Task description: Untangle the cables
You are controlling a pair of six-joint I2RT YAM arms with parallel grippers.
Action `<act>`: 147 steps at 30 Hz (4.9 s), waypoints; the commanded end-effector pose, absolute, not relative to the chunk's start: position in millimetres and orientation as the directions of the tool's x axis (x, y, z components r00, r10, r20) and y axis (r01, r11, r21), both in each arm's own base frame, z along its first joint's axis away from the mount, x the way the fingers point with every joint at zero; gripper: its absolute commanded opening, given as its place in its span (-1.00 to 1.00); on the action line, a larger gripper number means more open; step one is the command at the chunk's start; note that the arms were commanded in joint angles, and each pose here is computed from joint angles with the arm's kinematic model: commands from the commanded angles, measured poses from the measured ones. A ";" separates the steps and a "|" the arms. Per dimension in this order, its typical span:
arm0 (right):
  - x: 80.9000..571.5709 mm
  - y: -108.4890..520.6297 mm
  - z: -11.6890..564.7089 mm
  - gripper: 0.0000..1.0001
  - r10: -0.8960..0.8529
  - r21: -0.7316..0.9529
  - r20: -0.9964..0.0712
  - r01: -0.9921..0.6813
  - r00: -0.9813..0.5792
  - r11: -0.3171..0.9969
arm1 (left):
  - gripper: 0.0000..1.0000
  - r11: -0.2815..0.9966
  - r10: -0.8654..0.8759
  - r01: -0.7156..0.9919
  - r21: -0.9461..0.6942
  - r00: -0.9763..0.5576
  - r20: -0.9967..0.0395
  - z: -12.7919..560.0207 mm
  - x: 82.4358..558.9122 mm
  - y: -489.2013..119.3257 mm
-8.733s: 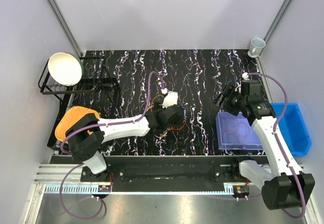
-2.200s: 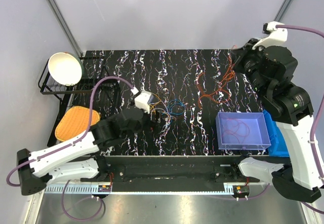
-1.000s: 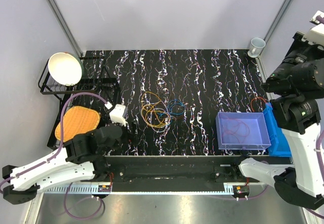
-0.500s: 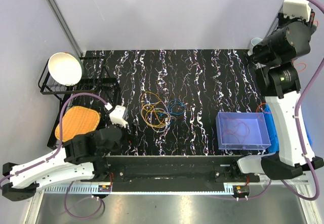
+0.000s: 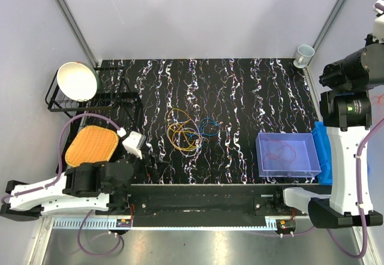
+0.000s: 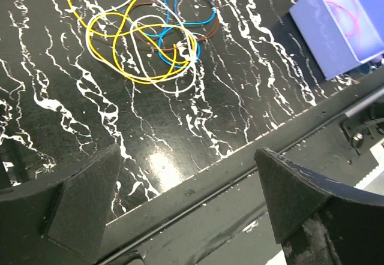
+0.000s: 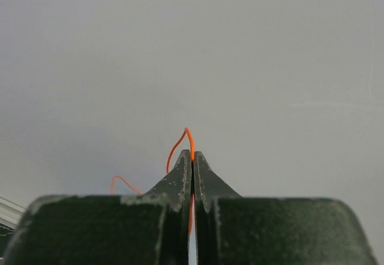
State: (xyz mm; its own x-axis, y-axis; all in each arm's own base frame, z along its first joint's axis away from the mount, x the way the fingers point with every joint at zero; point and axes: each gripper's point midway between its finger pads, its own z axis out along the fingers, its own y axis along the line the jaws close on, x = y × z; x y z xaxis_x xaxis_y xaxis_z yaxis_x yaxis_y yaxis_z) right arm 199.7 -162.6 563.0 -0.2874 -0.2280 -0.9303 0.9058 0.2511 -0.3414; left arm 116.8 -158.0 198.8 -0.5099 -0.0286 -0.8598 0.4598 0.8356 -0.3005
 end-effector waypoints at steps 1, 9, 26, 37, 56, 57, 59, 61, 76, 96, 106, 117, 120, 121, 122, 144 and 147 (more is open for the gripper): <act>189.0 -171.8 559.3 -1.00 -0.199 -0.309 -0.942 0.929 -0.270 0.202 | 0.96 0.834 -0.107 0.431 -0.343 -0.484 -0.869 210.6 119.9 -151.9; 210.3 -175.0 509.1 0.94 -0.169 -0.413 -0.907 0.894 -0.386 0.175 | 0.96 0.836 -0.100 0.428 -0.342 -0.494 -0.863 207.4 118.3 -152.1; 284.2 -113.8 459.4 0.96 0.057 -0.170 -0.952 0.673 -0.301 0.720 | 0.97 0.893 0.015 0.400 -0.206 -0.485 -0.874 193.3 125.7 -159.4; 291.8 -77.9 377.1 0.99 0.361 0.110 -0.895 0.657 -0.260 0.746 | 0.97 0.878 0.168 0.471 -0.088 -0.475 -0.864 192.7 124.8 -191.6; 306.2 92.6 309.5 0.88 0.549 0.584 -0.656 0.113 -0.519 0.804 | 0.96 0.917 0.095 0.359 -0.175 -0.620 -0.779 164.7 184.9 -235.1; 303.2 115.6 297.3 0.87 0.511 0.578 -0.648 0.071 -0.564 0.813 | 0.94 0.925 0.090 0.339 -0.170 -0.631 -0.770 159.9 192.9 -236.9; 300.9 134.5 279.2 0.86 0.481 0.566 -0.633 0.061 -0.606 0.822 | 0.92 0.932 0.059 0.311 -0.187 -0.637 -0.768 158.9 205.2 -240.8; 298.9 158.7 264.2 0.82 0.438 0.562 -0.616 0.024 -0.655 0.827 | 0.89 0.939 0.053 0.294 -0.178 -0.637 -0.769 156.5 216.1 -245.6; 284.5 191.0 205.3 0.73 0.358 0.570 -0.571 -0.044 -0.739 0.820 | 0.43 0.964 0.087 0.251 -0.091 -0.617 -0.782 127.7 301.7 -247.8; 235.0 3.1 232.2 0.88 0.393 0.165 -0.845 0.524 -0.361 0.835 | 0.33 0.963 0.112 0.256 -0.088 -0.671 -0.733 88.3 335.1 -257.1; 243.1 -95.2 221.3 0.90 0.467 0.017 -0.810 0.782 -0.355 0.623 | 0.32 0.931 0.089 0.311 -0.193 -0.703 -0.705 94.2 312.3 -265.9; 220.5 -177.0 210.6 0.89 0.583 -0.009 -0.779 0.934 -0.231 0.357 | 0.29 0.891 0.088 0.355 -0.285 -0.749 -0.657 91.8 287.1 -277.1; 209.9 -190.5 189.6 0.89 0.615 -0.046 -0.754 0.952 -0.231 0.302 | 0.29 0.881 0.105 0.371 -0.294 -0.759 -0.642 90.3 282.0 -284.5; 210.9 -193.8 183.6 0.89 0.626 -0.038 -0.748 0.957 -0.219 0.288 | 0.29 0.880 0.108 0.373 -0.295 -0.761 -0.639 89.2 280.5 -285.3; 207.9 -198.9 179.5 0.89 0.640 -0.029 -0.742 0.964 -0.199 0.266 | 0.29 0.877 0.110 0.377 -0.298 -0.760 -0.640 89.3 280.2 -287.4; 169.5 -258.9 113.2 0.86 0.731 -0.051 -0.682 0.999 -0.030 -0.007 | 0.24 0.872 0.186 0.400 -0.281 -0.803 -0.566 62.0 262.5 -299.6; 168.0 -262.5 103.9 0.84 0.746 -0.053 -0.666 0.998 -0.024 -0.016 | 0.23 0.862 0.199 0.410 -0.297 -0.814 -0.546 57.8 258.4 -304.6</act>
